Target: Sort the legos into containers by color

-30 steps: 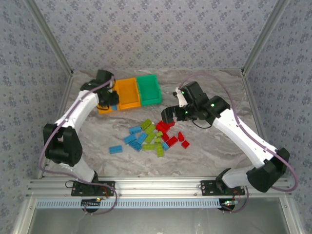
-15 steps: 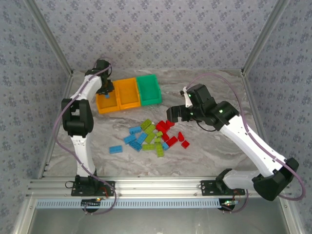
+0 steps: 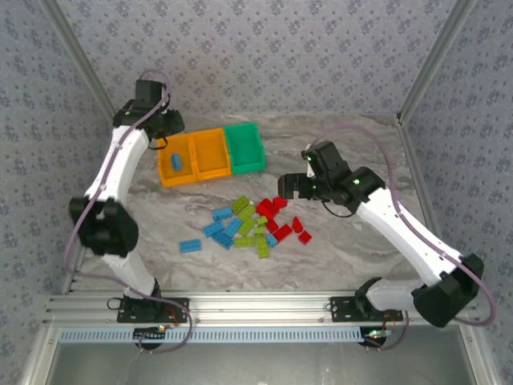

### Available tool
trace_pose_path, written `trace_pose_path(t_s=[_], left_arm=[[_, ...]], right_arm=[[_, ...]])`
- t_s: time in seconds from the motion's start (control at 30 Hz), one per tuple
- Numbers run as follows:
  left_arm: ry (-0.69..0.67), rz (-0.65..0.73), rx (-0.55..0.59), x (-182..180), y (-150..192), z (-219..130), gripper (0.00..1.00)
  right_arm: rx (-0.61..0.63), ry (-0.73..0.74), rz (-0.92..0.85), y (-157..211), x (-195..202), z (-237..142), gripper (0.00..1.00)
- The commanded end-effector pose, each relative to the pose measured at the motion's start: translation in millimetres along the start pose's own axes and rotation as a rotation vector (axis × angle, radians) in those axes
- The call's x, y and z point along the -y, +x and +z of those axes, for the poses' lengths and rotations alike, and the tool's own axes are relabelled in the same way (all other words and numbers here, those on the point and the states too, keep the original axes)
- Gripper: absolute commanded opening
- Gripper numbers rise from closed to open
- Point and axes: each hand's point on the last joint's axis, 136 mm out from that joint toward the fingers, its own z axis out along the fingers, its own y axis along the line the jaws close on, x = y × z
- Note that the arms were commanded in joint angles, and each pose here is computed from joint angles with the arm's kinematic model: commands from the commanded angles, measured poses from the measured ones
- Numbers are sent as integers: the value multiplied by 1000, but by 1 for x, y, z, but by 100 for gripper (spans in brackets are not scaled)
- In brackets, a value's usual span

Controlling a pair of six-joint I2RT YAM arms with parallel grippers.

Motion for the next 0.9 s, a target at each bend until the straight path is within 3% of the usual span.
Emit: trace_pose_path(t_s=[0.0, 0.2, 0.33, 0.47, 0.7, 0.87], left_arm=[[223, 149, 6, 54, 24, -59, 44], [458, 434, -61, 95, 115, -113, 50], [604, 584, -71, 102, 165, -139, 61], [584, 580, -55, 90, 176, -144, 69], [557, 575, -59, 82, 182, -138, 79], [556, 586, -79, 80, 190, -130, 82]], right_arm=[[-36, 72, 89, -3, 12, 33, 100], [-136, 111, 174, 3, 15, 104, 96], [-210, 154, 349, 16, 22, 147, 96], [-292, 272, 488, 36, 35, 170, 95], [-391, 373, 583, 59, 41, 181, 91], [-507, 377, 627, 76, 41, 200, 65]])
